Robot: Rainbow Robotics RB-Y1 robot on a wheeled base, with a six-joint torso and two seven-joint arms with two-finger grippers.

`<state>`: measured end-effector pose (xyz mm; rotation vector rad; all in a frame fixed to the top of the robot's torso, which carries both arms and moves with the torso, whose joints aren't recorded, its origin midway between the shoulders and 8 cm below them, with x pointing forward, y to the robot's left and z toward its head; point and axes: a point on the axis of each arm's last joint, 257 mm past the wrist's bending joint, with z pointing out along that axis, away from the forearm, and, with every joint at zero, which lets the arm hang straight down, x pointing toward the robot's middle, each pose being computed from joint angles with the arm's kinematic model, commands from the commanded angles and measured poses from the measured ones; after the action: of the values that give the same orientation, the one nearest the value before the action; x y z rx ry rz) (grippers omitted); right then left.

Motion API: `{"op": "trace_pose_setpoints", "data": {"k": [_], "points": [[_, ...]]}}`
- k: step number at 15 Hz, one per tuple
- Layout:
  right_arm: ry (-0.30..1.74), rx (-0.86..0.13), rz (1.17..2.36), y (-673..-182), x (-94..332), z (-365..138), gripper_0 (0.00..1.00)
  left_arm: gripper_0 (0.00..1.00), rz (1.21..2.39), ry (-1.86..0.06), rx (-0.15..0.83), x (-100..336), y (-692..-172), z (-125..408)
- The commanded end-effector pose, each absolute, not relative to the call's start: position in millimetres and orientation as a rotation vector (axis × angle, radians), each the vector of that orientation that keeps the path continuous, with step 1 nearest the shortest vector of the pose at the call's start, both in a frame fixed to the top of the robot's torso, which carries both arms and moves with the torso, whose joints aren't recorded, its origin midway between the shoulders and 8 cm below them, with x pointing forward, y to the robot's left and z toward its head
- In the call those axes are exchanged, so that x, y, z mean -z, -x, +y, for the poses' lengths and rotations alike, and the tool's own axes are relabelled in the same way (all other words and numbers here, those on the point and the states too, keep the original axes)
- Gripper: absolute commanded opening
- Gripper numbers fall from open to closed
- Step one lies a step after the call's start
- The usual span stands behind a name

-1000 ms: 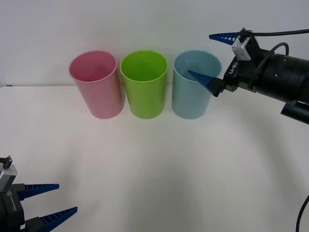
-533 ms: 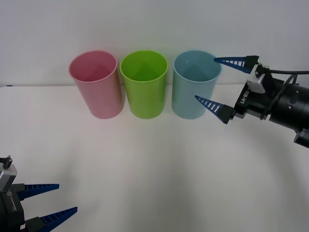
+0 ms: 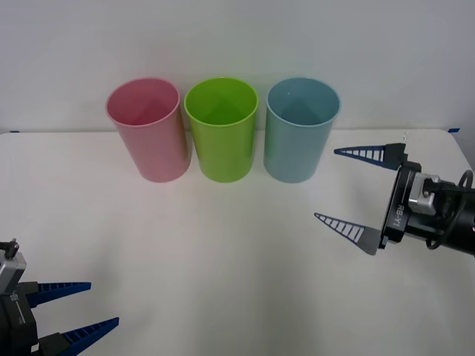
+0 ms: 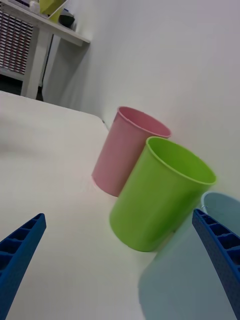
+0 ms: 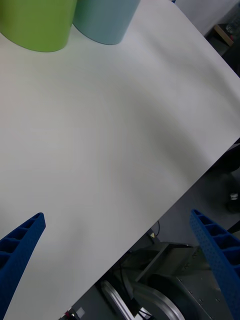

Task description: Put cans in the blue bin and PET bottles in the pink bin and trash in the green bin.

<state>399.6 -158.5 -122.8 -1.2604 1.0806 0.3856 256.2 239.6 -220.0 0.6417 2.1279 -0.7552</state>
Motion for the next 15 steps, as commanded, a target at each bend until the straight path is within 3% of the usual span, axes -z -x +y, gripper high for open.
{"op": "trace_pose_setpoints", "data": {"k": [1, 15], "points": [[1.297, -0.436, 1.095, -376.2, 142.4, -162.8, 1.0, 1.0, 2.128, -0.642, 0.755, 220.0, -256.2, 239.6], [1.358, -0.618, 1.154, -325.5, 212.1, -178.9, 1.0, 1.0, 2.128, -0.642, 0.755, 220.0, -256.2, 239.6]]}}
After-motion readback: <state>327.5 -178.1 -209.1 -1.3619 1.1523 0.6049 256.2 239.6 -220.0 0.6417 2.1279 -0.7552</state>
